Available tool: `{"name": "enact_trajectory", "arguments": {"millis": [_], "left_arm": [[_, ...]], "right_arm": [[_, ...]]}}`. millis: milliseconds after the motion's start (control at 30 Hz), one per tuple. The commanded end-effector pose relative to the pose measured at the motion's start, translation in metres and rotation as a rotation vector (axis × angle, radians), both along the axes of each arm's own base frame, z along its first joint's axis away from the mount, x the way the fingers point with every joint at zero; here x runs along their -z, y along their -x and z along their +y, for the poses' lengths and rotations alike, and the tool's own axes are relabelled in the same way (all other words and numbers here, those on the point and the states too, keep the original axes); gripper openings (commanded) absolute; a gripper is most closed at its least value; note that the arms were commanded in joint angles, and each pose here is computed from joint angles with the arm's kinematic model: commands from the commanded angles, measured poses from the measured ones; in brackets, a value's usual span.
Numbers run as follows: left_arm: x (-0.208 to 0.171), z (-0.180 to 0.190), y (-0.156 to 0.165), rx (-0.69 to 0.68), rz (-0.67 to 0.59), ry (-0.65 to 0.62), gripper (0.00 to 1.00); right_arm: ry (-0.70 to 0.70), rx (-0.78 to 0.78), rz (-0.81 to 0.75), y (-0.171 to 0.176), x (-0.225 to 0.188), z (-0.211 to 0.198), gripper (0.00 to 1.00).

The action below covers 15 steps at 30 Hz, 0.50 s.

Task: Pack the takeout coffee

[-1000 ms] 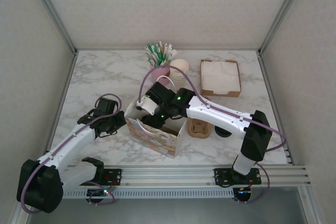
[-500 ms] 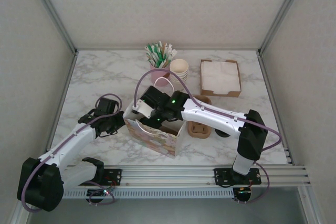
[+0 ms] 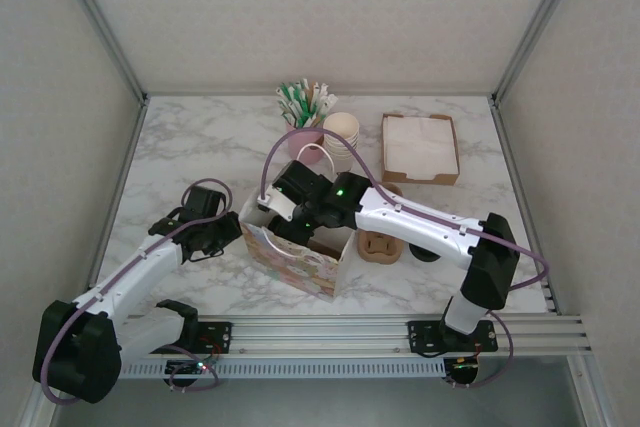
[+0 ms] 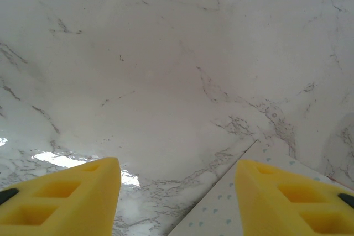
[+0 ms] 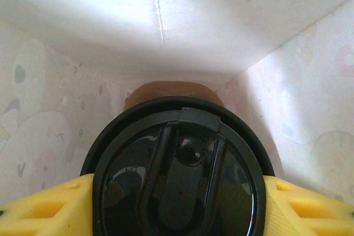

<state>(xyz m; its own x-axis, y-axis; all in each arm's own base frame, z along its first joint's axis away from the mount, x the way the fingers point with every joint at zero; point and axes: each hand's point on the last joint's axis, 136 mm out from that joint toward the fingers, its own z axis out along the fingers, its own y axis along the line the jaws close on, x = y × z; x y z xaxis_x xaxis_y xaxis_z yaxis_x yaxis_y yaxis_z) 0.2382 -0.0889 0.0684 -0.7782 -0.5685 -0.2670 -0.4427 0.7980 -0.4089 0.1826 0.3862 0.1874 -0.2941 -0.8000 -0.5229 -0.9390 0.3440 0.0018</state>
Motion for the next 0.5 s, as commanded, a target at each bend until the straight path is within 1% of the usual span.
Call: {"name": "enact_trajectory", "arguments": {"millis": [0,200,467], "left_arm": [[-0.001,0.002,0.001,-0.023,0.004,0.008,0.56],[0.0,0.003,0.001,-0.022,0.004,0.005,0.56],[0.001,0.003,0.002,-0.023,0.006,0.006,0.56]], "right_arm": [[0.04,0.001,-0.026,-0.003,0.004,-0.005,0.54],[0.148,-0.002,0.038,0.002,0.042,-0.012,0.54],[0.184,-0.018,0.113,0.015,0.062,-0.02,0.54]]}}
